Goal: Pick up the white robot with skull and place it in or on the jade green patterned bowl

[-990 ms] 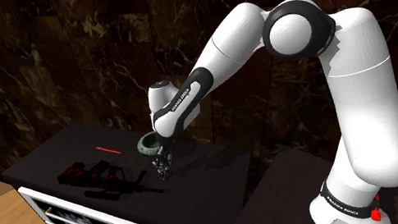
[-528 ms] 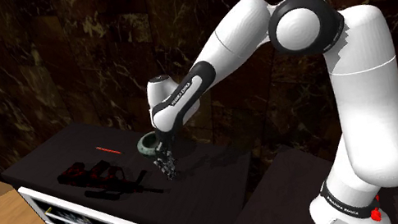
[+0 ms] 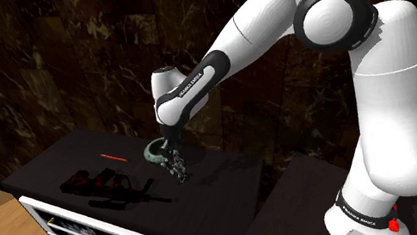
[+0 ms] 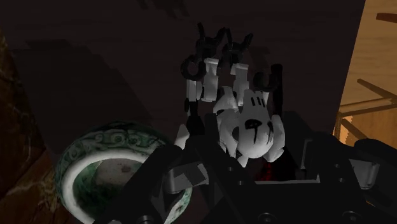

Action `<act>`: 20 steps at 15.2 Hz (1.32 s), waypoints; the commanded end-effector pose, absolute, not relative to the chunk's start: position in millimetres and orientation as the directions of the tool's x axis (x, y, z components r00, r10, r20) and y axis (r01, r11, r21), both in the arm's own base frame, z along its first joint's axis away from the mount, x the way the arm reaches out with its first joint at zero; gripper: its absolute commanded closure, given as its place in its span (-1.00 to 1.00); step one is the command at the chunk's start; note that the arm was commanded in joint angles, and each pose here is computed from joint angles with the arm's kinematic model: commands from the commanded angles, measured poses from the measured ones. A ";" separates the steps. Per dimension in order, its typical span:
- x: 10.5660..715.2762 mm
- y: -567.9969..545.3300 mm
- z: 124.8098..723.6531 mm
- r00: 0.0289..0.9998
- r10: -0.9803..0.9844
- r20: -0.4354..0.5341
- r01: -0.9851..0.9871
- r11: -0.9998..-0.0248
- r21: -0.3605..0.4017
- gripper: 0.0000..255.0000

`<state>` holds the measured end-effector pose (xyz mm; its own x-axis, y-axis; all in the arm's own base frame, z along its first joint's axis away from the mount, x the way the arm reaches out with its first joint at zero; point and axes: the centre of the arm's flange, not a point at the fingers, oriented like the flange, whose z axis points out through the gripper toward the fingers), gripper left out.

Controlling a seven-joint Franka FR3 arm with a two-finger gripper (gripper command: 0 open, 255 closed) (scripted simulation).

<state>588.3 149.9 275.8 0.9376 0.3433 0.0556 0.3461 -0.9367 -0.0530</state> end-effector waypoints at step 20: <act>588.0 150.4 382.4 0.938 0.343 0.055 0.346 -0.937 -0.053 1.00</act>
<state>588.2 150.4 379.1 0.9375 0.3435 0.0557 0.3463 -0.9366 -0.0531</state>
